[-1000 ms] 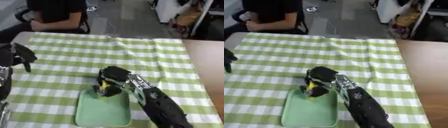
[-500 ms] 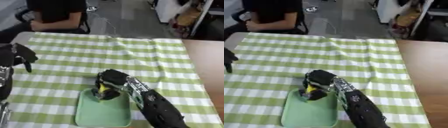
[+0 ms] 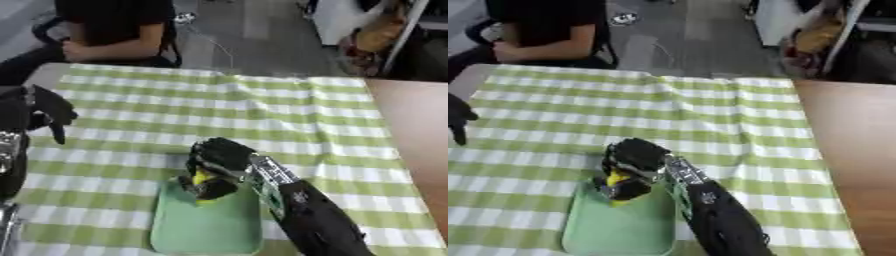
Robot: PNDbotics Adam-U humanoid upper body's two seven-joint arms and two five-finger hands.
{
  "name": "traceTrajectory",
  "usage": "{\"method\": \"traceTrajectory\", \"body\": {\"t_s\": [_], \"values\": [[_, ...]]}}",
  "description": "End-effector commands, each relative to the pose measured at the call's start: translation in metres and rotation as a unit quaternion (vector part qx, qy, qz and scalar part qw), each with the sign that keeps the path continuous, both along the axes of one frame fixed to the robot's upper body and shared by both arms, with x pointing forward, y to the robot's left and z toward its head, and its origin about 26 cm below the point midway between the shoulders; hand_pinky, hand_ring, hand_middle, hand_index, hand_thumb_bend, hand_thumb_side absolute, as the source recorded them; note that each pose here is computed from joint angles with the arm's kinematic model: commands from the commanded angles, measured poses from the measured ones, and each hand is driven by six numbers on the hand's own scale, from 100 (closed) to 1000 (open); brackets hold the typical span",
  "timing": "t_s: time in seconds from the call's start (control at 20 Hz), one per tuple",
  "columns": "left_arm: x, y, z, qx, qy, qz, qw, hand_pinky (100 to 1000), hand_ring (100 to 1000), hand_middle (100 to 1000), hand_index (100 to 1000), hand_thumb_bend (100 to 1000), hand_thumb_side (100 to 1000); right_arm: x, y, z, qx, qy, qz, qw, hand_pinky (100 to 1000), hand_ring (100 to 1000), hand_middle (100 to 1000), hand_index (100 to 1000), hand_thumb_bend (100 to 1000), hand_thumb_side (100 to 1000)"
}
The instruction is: Pick up objects on the table and place them in the box.
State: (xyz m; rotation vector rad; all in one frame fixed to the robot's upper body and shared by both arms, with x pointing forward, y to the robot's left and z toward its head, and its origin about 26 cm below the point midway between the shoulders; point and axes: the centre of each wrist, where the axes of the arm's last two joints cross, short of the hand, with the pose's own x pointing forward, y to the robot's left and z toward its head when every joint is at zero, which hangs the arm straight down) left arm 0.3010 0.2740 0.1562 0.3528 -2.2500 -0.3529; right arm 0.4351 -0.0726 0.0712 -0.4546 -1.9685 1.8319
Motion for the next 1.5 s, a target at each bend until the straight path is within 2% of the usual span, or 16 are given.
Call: {"method": "traceTrajectory", "body": {"t_s": [0.05, 0.3, 0.45, 0.5, 0.55, 0.6, 0.65, 0.7, 0.8, 1.0, 1.4, 1.45, 1.5], "values": [[0.0, -0.001, 0.008, 0.003, -0.015, -0.007, 1.0, 236, 466, 486, 431, 614, 1000, -0.002, 0.01, 0.011, 0.013, -0.015, 0.018, 1.0, 100, 100, 183, 396, 100, 662], [0.0, -0.001, 0.008, 0.004, -0.014, -0.007, 1.0, 236, 467, 486, 430, 614, 1000, -0.008, 0.016, 0.009, 0.015, -0.012, 0.039, 0.999, 100, 100, 225, 420, 100, 590], [0.0, -0.001, 0.008, 0.004, -0.014, -0.007, 1.0, 236, 467, 487, 431, 614, 1000, -0.01, 0.017, 0.008, 0.009, -0.006, 0.049, 0.999, 100, 100, 306, 459, 100, 639], [0.0, -0.001, 0.008, 0.004, -0.014, -0.006, 1.0, 236, 467, 487, 431, 613, 1000, -0.01, 0.017, 0.008, 0.006, -0.004, 0.051, 0.999, 100, 100, 322, 473, 129, 658], [0.0, -0.001, 0.008, 0.005, -0.013, -0.006, 1.0, 236, 467, 487, 431, 613, 1000, -0.01, 0.016, 0.008, 0.003, -0.003, 0.053, 0.999, 100, 137, 354, 501, 201, 676], [-0.001, -0.001, 0.008, 0.005, -0.013, -0.007, 1.0, 236, 467, 487, 431, 614, 1000, -0.01, 0.016, 0.008, 0.002, -0.001, 0.054, 0.999, 100, 147, 360, 505, 214, 679], [-0.001, -0.001, 0.007, 0.005, -0.013, -0.006, 1.0, 236, 467, 487, 431, 613, 1000, -0.01, 0.016, 0.008, -0.001, -0.001, 0.056, 0.998, 100, 227, 420, 525, 312, 703], [-0.001, -0.001, 0.007, 0.005, -0.013, -0.006, 1.0, 236, 467, 487, 431, 613, 1000, -0.01, 0.015, 0.008, -0.003, 0.0, 0.058, 0.998, 100, 271, 462, 558, 353, 715], [-0.001, -0.001, 0.008, 0.005, -0.013, -0.006, 1.0, 236, 467, 487, 431, 613, 1000, -0.01, 0.015, 0.009, -0.007, 0.0, 0.06, 0.998, 100, 340, 519, 608, 381, 722], [-0.001, -0.001, 0.007, 0.005, -0.013, -0.006, 1.0, 236, 467, 487, 431, 612, 1000, -0.011, 0.016, 0.01, -0.013, 0.001, 0.062, 0.998, 100, 396, 592, 649, 389, 729], [-0.001, -0.001, 0.007, 0.006, -0.012, -0.006, 1.0, 236, 467, 487, 431, 612, 1000, -0.014, 0.019, 0.019, -0.016, -0.012, 0.069, 0.997, 100, 456, 644, 694, 427, 741], [-0.001, -0.001, 0.007, 0.006, -0.012, -0.006, 1.0, 236, 467, 487, 431, 612, 1000, -0.014, 0.02, 0.021, -0.017, -0.013, 0.071, 0.997, 109, 475, 668, 708, 431, 744], [-0.001, -0.001, 0.007, 0.006, -0.012, -0.007, 1.0, 236, 467, 488, 431, 607, 1000, -0.015, 0.02, 0.022, -0.017, -0.014, 0.072, 0.997, 160, 501, 688, 715, 429, 755]]}}
